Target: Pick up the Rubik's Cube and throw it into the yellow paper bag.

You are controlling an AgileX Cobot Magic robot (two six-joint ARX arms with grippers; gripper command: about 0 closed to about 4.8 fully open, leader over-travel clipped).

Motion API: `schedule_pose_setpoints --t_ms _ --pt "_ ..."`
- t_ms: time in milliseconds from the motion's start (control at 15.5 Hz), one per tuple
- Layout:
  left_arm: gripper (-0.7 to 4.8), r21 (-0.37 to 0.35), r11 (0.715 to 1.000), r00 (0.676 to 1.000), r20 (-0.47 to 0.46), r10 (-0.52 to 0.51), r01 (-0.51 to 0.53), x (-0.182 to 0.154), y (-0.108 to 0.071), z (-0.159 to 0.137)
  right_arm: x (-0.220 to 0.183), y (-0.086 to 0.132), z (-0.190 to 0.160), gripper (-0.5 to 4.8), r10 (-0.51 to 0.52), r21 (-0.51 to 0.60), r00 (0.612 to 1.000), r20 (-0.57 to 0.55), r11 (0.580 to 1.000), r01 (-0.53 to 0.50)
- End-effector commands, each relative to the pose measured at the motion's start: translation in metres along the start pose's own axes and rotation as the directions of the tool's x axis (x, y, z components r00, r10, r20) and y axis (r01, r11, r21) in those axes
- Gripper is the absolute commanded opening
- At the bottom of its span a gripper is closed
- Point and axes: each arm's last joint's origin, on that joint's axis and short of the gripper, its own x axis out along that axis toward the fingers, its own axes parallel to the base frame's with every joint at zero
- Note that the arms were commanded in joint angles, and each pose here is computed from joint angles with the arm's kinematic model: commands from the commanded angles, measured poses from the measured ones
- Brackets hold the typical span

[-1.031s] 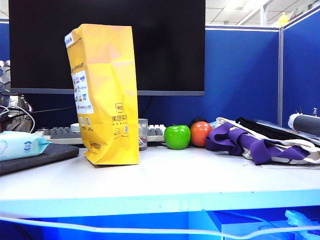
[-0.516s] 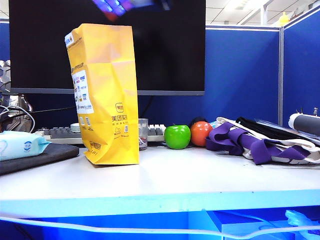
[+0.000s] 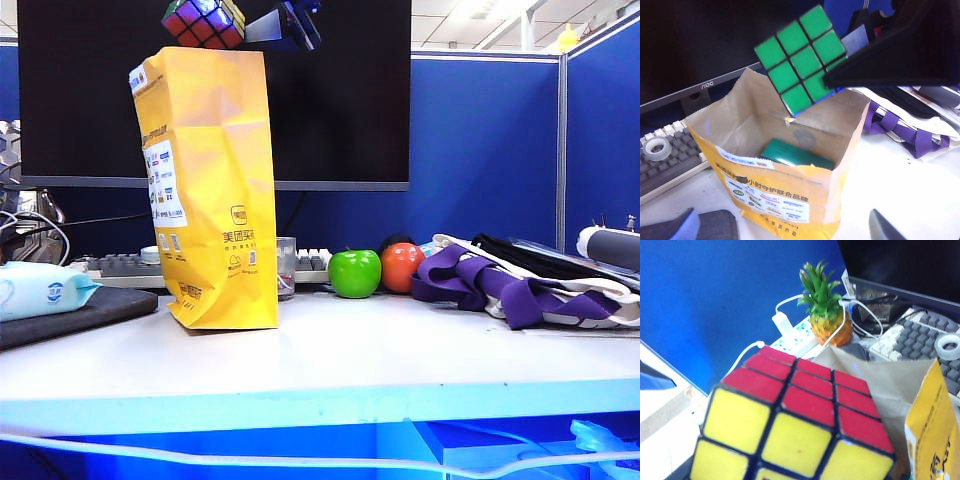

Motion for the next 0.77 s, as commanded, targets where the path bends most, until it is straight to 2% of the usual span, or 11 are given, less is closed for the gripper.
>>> schedule_pose_setpoints --t_ms 64,129,193,258,644,773 --pt "4.79 0.005 1.0 1.0 0.017 -0.024 0.024 0.0001 -0.001 0.0021 -0.0023 0.0053 0.0076 1.9 0.048 -0.028 0.998 0.041 0.999 -0.046" --pt "4.79 -0.004 0.999 0.999 0.019 -0.036 0.037 0.0001 -0.0014 0.0022 -0.0024 0.0059 0.0085 2.86 0.059 -0.035 0.997 0.046 0.998 -0.058" --pt "4.79 -0.014 0.999 0.999 0.021 -0.049 0.05 0.0004 -0.0016 0.0021 -0.0026 0.0062 0.0096 4.29 0.062 -0.042 0.997 0.055 0.997 -0.059" --pt "4.79 -0.017 0.999 0.998 0.019 -0.052 0.052 0.001 -0.0013 0.0017 -0.0026 0.0063 0.0096 4.68 0.064 -0.043 0.996 0.054 0.997 -0.062" --pt "4.79 -0.024 0.999 0.999 0.023 -0.047 0.048 0.0015 -0.0007 0.0022 -0.0041 0.0053 0.0128 4.79 0.024 -0.058 0.996 0.087 0.998 -0.019" --pt "4.79 -0.026 1.0 1.0 0.014 -0.014 0.015 0.0014 0.0002 0.0017 -0.011 -0.0005 0.0155 4.79 -0.008 -0.061 0.995 0.1 0.998 0.014"
